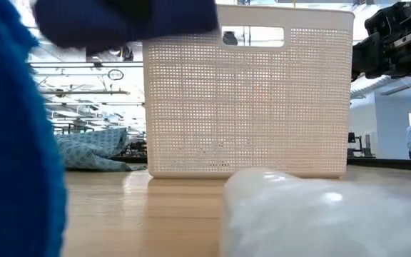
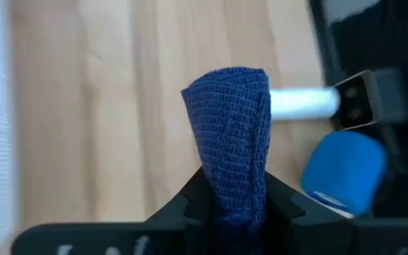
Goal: Pick & place medical supplies in basket/bin
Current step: Put the large blue bandage into the white bin
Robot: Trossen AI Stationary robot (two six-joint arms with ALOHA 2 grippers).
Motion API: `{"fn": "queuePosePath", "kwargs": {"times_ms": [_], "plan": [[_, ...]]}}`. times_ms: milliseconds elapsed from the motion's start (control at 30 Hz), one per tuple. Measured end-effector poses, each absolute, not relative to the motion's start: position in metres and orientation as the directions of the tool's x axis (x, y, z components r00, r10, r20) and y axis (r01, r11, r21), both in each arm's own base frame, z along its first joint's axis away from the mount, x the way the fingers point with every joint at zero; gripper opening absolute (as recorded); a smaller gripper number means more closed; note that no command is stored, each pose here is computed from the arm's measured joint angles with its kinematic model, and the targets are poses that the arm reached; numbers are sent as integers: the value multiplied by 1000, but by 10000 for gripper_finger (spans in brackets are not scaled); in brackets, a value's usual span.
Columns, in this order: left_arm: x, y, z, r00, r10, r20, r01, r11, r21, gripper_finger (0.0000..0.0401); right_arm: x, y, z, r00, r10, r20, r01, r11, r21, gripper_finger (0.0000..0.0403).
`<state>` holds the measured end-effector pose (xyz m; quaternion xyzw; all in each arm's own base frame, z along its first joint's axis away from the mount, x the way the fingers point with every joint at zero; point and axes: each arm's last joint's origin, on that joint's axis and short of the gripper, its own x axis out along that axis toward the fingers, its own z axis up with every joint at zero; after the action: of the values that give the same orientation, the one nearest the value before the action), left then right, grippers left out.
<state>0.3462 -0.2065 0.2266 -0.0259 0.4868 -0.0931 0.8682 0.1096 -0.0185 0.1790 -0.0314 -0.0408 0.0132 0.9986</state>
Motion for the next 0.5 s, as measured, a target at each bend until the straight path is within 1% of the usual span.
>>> {"fn": "queuePosePath", "kwargs": {"times_ms": [100,267,500], "plan": [[325,-199,258,536,-124,-835,133,989,-61,74,110,-18,179,996,31,84,-26,998,-65,0],[285,-183,309,611,-39,-791,142,988,60,63,110,-18,179,996,32,83,-27,998,-64,0],[239,-141,378,786,66,-614,104,966,237,60,110,-18,179,996,32,83,-27,998,-64,0]]}}
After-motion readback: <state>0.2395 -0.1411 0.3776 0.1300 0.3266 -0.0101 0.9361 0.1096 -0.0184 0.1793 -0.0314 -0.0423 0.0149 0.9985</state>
